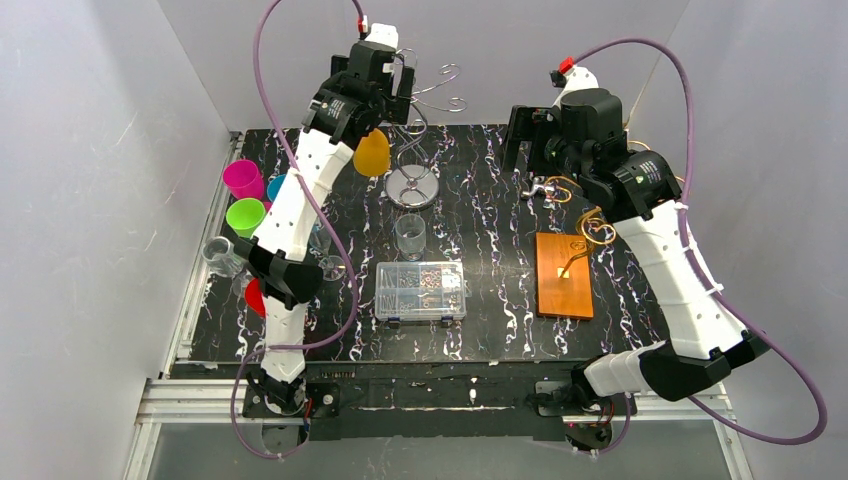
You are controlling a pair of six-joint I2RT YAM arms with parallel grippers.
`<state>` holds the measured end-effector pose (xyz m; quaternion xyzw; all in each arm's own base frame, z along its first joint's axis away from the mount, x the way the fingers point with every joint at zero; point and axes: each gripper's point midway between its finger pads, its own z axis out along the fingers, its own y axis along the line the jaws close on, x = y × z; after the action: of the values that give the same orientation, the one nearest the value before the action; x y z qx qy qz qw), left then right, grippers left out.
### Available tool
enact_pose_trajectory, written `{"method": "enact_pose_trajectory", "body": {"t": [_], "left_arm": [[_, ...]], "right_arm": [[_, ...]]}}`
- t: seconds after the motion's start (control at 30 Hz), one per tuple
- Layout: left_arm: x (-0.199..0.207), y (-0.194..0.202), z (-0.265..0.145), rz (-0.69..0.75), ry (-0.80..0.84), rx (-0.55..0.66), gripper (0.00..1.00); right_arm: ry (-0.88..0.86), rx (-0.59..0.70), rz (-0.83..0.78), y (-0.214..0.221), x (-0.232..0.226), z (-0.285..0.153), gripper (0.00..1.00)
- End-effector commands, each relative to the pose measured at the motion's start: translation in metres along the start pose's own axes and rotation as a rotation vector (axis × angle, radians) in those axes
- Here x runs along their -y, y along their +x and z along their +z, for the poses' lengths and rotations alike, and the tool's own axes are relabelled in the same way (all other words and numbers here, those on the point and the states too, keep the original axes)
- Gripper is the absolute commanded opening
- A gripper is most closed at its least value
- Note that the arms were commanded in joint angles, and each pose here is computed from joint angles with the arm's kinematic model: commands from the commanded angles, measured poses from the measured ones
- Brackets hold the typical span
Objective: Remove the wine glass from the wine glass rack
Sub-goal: Pick up the wine glass from the wine rack.
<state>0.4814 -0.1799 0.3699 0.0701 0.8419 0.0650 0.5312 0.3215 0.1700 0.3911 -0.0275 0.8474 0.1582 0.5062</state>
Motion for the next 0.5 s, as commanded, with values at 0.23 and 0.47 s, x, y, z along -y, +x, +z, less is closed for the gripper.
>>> {"method": "enact_pose_trajectory", "body": {"t": [0.23,0.47], "left_arm": [[-0.006,0.0,0.003,-0.015,-0.002,-0.002,0.91],[-0.001,0.006,0.005,-0.026,0.021,-0.026,0.88]], "right_arm": [[-0.007,0.065,-0.004,-0.019,-0.003,-0.008,1.0],[-0.006,0.066,-0.006,-0.019,-0.002,-0.007,1.0]]}}
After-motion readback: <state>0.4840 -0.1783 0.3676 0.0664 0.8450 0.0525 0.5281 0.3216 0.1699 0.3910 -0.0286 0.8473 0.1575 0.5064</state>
